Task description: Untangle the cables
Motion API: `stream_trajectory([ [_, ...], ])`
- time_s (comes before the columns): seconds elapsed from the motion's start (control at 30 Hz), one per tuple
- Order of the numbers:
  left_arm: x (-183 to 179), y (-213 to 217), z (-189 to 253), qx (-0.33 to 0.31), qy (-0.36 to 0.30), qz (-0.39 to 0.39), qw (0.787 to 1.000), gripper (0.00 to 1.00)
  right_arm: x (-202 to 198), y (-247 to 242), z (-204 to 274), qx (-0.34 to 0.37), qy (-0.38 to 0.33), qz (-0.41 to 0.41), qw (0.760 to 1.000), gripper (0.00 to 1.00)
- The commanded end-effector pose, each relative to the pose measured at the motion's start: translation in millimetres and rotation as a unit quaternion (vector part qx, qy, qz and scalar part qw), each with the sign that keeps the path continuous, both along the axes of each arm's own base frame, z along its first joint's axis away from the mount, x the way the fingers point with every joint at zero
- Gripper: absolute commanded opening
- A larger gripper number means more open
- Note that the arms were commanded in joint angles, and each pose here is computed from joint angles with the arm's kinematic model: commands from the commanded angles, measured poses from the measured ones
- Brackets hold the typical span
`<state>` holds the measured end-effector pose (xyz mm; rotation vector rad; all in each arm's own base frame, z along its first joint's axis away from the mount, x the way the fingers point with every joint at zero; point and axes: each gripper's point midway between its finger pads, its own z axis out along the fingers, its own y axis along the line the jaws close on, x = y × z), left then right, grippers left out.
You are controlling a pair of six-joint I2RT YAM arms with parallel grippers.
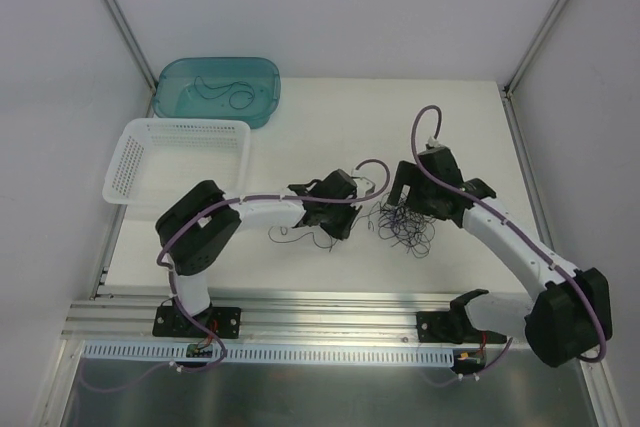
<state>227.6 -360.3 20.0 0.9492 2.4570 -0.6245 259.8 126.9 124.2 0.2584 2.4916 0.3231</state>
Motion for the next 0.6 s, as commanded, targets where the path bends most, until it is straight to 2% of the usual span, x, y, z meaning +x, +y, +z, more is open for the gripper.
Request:
stream_trajectory([
  [0.0,-4,-2,28,-0.035,-0.018,0.012,0.999,0.00,21,4,-6,-0.010,-0.012,-0.044,0.999,1.00],
  [0.2,-9,11,38,-0.045,-0.020,0.042,0.998,0.00,34,16,-51,-0.036,0.041,-0.063,0.997,0.93],
  [0.3,-6,21,39,-0.040,-0.031,0.064,0.997,0.00,33,12,-68,-0.054,0.059,-0.072,0.994,0.79],
  [0.33,-6,25,44,-0.043,-0.034,0.074,0.996,0.00,33,8,-70,-0.064,0.059,-0.074,0.993,0.67],
  [0.37,-2,31,46,-0.044,-0.038,0.086,0.995,0.00,33,3,-67,-0.070,0.054,-0.074,0.993,0.59],
  [0.4,1,35,56,-0.054,-0.042,0.103,0.992,0.00,31,-4,-66,-0.083,0.054,-0.078,0.992,0.41],
  [0.47,2,51,55,-0.051,-0.032,0.129,0.990,0.00,32,-20,-55,-0.089,0.043,-0.093,0.991,0.24],
  [0.5,8,63,61,-0.060,-0.032,0.156,0.985,0.00,28,-29,-53,-0.097,0.047,-0.100,0.989,0.10],
  [0.57,13,81,66,-0.058,-0.030,0.184,0.981,0.00,29,-50,-39,-0.097,0.032,-0.122,0.987,0.01],
])
